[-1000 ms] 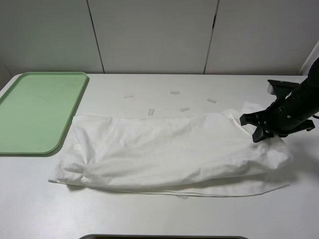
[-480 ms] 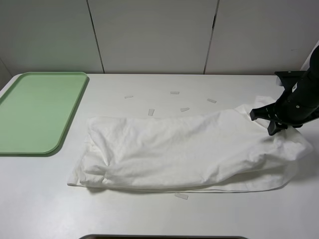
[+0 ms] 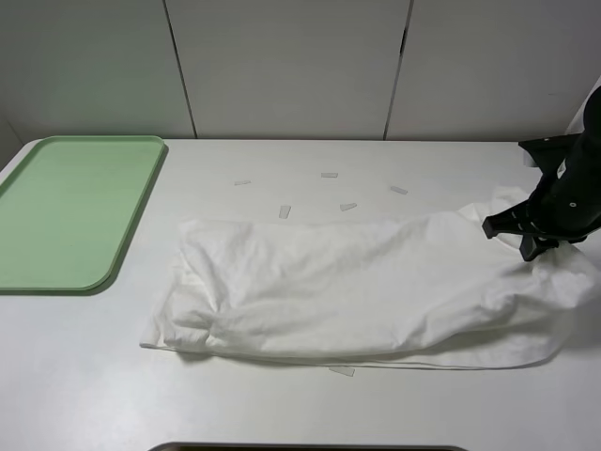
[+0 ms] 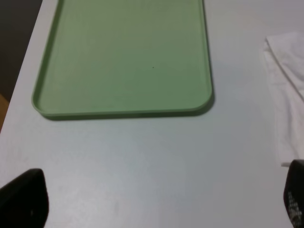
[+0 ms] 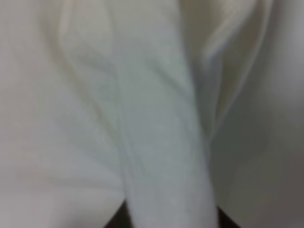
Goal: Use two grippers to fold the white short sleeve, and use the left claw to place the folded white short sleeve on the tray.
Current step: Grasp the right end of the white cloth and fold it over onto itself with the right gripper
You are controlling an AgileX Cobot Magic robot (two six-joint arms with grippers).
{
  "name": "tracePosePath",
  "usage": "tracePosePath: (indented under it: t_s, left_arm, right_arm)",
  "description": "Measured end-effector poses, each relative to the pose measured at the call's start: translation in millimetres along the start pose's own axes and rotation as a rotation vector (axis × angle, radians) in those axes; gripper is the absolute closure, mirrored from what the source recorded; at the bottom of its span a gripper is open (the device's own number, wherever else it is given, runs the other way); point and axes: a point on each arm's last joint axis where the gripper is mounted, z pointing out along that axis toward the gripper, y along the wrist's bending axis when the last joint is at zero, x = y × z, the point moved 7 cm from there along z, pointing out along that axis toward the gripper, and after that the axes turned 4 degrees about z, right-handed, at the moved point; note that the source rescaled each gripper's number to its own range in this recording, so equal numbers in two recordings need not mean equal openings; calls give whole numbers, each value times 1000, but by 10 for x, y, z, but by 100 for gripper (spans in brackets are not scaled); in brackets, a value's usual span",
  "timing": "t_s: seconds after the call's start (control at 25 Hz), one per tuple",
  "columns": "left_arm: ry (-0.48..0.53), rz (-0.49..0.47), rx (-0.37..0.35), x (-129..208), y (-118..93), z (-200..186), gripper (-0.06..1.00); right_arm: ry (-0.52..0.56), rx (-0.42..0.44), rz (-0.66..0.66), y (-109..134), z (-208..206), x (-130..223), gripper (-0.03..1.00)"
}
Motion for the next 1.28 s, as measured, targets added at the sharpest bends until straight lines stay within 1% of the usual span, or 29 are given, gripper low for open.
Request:
tracePosePath:
  t_s: [0.16,0.24,0.32,0.48,0.56,0.64,0.68,0.8,0.88,0.92,0.96,1.0,1.08,1.2,1.28]
  left_arm:
    - [0,0,0,0,0,0,-5]
    - [0,0,0,0,0,0,-5]
    - [0,0,0,0,0,0,-5]
    - [0,-1,-1,0,1,0,-5]
    - [0,-1,-1,0,1,0,-5]
    - [0,-1,-1,0,1,0,-5]
    - [0,-1,-1,0,1,0,-5]
    - [0,-1,-1,0,1,0,-5]
    - [0,-1,-1,0,1,0,-5]
    - [0,-1,-1,0,1,0,-5]
    - [0,-1,-1,0,1,0,-5]
    - [0,-1,-1,0,1,0,-5]
    - [0,-1,-1,0,1,0,-5]
    - [0,-1,-1,0,1,0,-5]
    - [0,-1,-1,0,1,0,-5]
  right_arm:
    - [-7,74,-61,-127,-76,-95,92]
    - [-8,127,-62,-218,-133,-152,92]
    - [-7,161,-45,-270,-176,-184,92]
    - [11,172,-48,-235,-196,-165,92]
    - [27,166,-51,-161,-207,-141,92]
    - [49,146,-56,-28,-217,-98,92]
    - [63,118,-67,138,-230,-62,92]
    - [57,71,-86,384,-268,-61,92]
    - [46,38,-84,517,-312,-92,92]
    - [46,38,-84,517,-312,-92,92]
    - [33,-18,-62,689,-377,-131,92]
    - [34,-44,-46,750,-399,-134,92]
    - [37,-83,-20,838,-424,-132,92]
    - [53,-170,52,1005,-451,-115,92]
    - [56,-197,78,1055,-436,-122,92]
